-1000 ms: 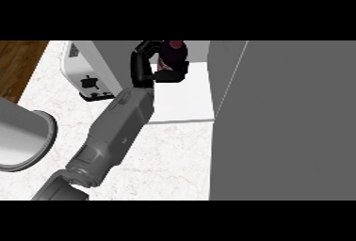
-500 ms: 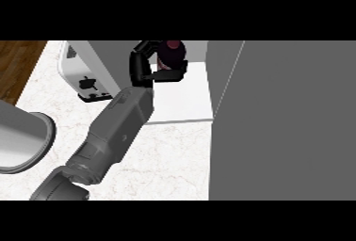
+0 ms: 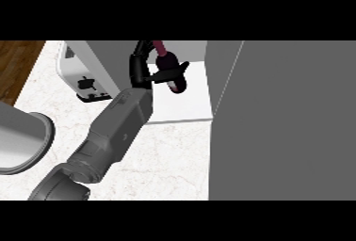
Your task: Pick up the wine, place it into the cabinet and close the cabinet
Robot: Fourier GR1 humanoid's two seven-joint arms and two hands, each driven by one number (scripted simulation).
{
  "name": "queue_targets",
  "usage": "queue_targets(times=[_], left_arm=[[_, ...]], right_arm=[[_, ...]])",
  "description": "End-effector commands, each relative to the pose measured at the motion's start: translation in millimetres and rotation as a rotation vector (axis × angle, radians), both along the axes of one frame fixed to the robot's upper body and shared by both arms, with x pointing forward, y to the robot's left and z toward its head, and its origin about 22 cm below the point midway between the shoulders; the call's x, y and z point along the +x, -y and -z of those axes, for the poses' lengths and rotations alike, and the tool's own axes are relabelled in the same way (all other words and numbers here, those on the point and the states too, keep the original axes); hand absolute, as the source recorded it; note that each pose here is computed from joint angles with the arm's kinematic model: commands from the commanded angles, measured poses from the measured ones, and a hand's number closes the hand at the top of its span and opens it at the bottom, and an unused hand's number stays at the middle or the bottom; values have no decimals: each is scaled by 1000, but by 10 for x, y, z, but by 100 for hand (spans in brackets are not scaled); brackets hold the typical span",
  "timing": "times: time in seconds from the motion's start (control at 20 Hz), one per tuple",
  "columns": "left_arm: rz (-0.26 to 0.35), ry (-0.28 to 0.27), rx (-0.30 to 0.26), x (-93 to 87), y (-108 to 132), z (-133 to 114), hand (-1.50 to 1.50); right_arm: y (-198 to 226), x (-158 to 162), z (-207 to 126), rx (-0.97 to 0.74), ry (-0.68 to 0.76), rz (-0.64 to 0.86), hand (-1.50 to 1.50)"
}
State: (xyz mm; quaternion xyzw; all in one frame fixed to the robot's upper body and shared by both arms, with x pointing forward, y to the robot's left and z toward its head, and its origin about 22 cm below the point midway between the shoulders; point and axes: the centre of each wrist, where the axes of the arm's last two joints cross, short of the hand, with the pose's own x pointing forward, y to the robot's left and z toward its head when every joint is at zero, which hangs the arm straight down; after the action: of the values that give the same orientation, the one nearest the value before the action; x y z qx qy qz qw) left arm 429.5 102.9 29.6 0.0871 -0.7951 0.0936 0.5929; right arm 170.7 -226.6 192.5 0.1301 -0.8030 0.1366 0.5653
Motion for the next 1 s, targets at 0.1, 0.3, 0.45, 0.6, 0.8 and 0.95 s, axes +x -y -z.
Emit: queue_targets(times=[0.1, 0.3, 0.45, 0.6, 0.8, 0.95], left_arm=[[-67, -68, 47, -84, -92, 212, -150], [-91, -82, 109, -156, -187, 368, -150], [-72, -77, 112, -94, -170, 258, -150], [-95, -60, 96, -158, -287, 393, -150], [-97, -29, 63, -49, -340, 217, -150], [-68, -25, 47, -152, -286, 380, -150]], right_arm=[[91, -139, -58, 5, 31, -23, -150], [71, -116, -59, 18, 32, -34, -150], [10, 4, -108, 7, 34, -17, -150], [-25, -172, -76, 13, 34, -31, -150], [-22, -149, -168, 4, 42, -37, -150], [-21, -103, -154, 6, 42, -28, -150]])
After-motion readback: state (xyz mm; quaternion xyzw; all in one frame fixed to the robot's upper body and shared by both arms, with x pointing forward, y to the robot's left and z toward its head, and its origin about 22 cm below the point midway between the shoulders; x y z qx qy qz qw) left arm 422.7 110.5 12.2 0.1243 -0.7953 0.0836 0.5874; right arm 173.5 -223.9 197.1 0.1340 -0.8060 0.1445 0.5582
